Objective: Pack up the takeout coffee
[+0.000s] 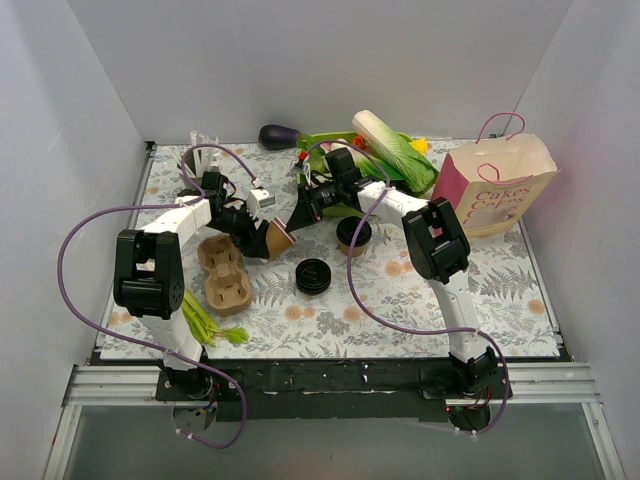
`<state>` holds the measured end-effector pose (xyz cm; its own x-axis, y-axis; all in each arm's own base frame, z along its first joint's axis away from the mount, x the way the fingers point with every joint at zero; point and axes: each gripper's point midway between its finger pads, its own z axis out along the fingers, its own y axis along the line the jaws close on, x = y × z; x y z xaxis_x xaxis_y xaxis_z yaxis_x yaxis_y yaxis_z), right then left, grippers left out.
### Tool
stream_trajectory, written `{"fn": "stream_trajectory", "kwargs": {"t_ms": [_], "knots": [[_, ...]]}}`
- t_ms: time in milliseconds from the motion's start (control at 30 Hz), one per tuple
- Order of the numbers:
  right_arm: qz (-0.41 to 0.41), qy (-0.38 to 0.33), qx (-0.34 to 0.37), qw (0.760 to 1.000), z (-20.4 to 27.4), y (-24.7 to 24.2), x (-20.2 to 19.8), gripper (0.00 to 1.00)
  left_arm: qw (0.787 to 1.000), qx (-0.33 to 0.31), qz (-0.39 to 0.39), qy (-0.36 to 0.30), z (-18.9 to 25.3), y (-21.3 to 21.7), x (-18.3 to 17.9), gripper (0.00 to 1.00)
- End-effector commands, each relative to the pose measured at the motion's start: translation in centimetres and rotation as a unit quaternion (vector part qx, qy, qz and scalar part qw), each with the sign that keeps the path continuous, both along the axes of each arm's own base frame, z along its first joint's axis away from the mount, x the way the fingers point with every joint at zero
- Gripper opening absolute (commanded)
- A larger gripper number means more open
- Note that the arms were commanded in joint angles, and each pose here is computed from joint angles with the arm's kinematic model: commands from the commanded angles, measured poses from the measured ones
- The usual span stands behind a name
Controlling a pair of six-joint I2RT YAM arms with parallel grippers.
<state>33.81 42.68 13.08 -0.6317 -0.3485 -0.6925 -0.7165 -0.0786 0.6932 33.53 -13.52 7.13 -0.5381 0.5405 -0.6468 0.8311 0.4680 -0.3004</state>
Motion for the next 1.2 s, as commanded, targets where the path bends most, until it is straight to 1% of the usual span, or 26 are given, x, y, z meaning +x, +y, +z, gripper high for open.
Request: {"fn": "stream_trajectory", "kwargs": {"t_ms": [0, 33, 67, 133, 200, 233, 267, 300, 333, 367, 467, 500, 633, 733, 800, 833, 867, 900, 933, 967, 1000, 1033, 1067, 1100, 1133, 1167], "knots": [[0.008, -0.031, 0.024, 0.999, 2.7, 0.4, 0.2, 0.10, 0.998, -0.024, -0.009, -0.051, 3.3, -0.5, 1.1, 0.54], [0.006, -0.029, 0.022, 0.999, 2.6, 0.4, 0.2, 0.04, 0.998, -0.024, -0.009, -0.052, 3.3, -0.5, 1.1, 0.54], [0.004, -0.033, 0.021, 0.999, 2.6, 0.4, 0.3, 0.01, 0.998, -0.024, -0.008, -0.057, 3.4, -0.5, 1.3, 0.54], [-0.003, -0.044, 0.020, 0.999, 3.3, 0.4, 0.8, 0.01, 0.998, -0.026, -0.009, -0.059, 3.3, -0.6, 1.2, 0.54], [-0.029, -0.099, 0.007, 0.995, 3.9, 0.4, 2.0, 0.01, 0.997, -0.029, -0.010, -0.067, 3.0, -0.6, 1.2, 0.55], [-0.035, -0.110, -0.002, 0.993, 4.2, 0.1, 2.2, 0.01, 0.997, -0.034, -0.010, -0.072, 3.1, -0.6, 1.3, 0.55], [-0.043, -0.132, 0.000, 0.990, 5.7, 0.3, 2.8, 0.01, 0.996, -0.039, -0.011, -0.079, 3.2, -0.6, 1.4, 0.55], [-0.050, -0.176, -0.002, 0.983, 6.3, 0.1, 3.9, 0.01, 0.996, -0.044, -0.008, -0.082, 3.2, -0.4, 1.6, 0.54], [-0.052, -0.170, -0.016, 0.984, 6.6, -0.3, 4.0, 0.01, 0.995, -0.049, -0.006, -0.081, 3.0, -0.2, 1.5, 0.54], [-0.056, -0.192, -0.004, 0.980, 8.7, -0.2, 4.8, 0.01, 0.994, -0.061, -0.007, -0.087, 3.2, -0.3, 1.7, 0.54], [-0.064, -0.175, -0.025, 0.982, 8.9, -1.5, 6.1, 0.01, 0.992, -0.082, 0.001, -0.097, 3.4, 0.5, 2.1, 0.53], [-0.071, -0.182, -0.022, 0.981, 9.7, -2.0, 6.9, 0.01, 0.991, -0.088, 0.005, -0.102, 3.7, 1.0, 2.3, 0.53], [-0.077, -0.202, -0.033, 0.976, 10.3, -3.7, 6.7, 0.01, 0.986, -0.104, 0.008, -0.129, 4.3, 2.0, 2.5, 0.52], [-0.073, -0.221, -0.032, 0.972, 12.6, -4.5, 6.0, 0.01, 0.983, -0.115, 0.015, -0.141, 4.2, 1.8, 2.6, 0.52], [-0.074, -0.259, -0.035, 0.963, 14.9, -5.3, 4.9, 0.01, 0.980, -0.131, 0.033, -0.145, 4.2, 1.5, 3.1, 0.53], [-0.072, -0.272, -0.041, 0.959, 15.1, -5.8, 4.4, 0.01, 0.979, -0.138, 0.047, -0.139, 4.3, 1.4, 3.3, 0.53], [-0.063, -0.305, -0.046, 0.949, 15.3, -6.3, 4.0, 0.01, 0.975, -0.151, 0.069, -0.148, 5.0, 1.3, 4.3, 0.53], [-0.067, -0.351, -0.051, 0.933, 17.4, -7.2, 3.0, 0.01, 0.974, -0.156, 0.081, -0.144, 4.5, 1.2, 4.1, 0.53], [-0.059, -0.369, -0.065, 0.925, 17.5, -7.9, 2.0, 0.01, 0.971, -0.159, 0.093, -0.152, 4.9, 1.2, 4.5, 0.54], [-0.047, -0.371, -0.087, 0.923, 15.7, -8.8, 1.0, 0.01, 0.963, -0.165, 0.099, -0.191, 5.8, 1.3, 5.7, 0.54], [-0.045, -0.428, -0.086, 0.899, 17.8, -10.0, -0.3, 0.01, 0.961, -0.177, 0.123, -0.172, 5.3, 1.1, 5.3, 0.54], [-0.040, -0.440, -0.095, 0.892, 17.4, -10.8, -1.2, 0.01, 0.957, -0.177, 0.133, -0.188, 5.6, 1.2, 5.8, 0.54], [-0.027, -0.434, -0.115, 0.893, 15.2, -11.8, -2.3, 0.01, 0.950, -0.179, 0.135, -0.215, 6.2, 1.2, 6.7, 0.55], [-0.025, -0.470, -0.121, 0.874, 16.1, -13.0, -3.5, 0.01, 0.948, -0.186, 0.142, -0.216, 6.5, 0.8, 6.9, 0.55], [-0.017, -0.479, -0.129, 0.868, 15.7, -13.7, -4.3, 0.01, 0.946, -0.188, 0.151, -0.219, 6.1, 0.8, 7.0, 0.55], [-0.011, -0.481, -0.140, 0.865, 15.2, -14.5, -5.1, 0.01, 0.932, -0.189, 0.166, -0.260, 7.1, 1.3, 8.2, 0.55]]}}
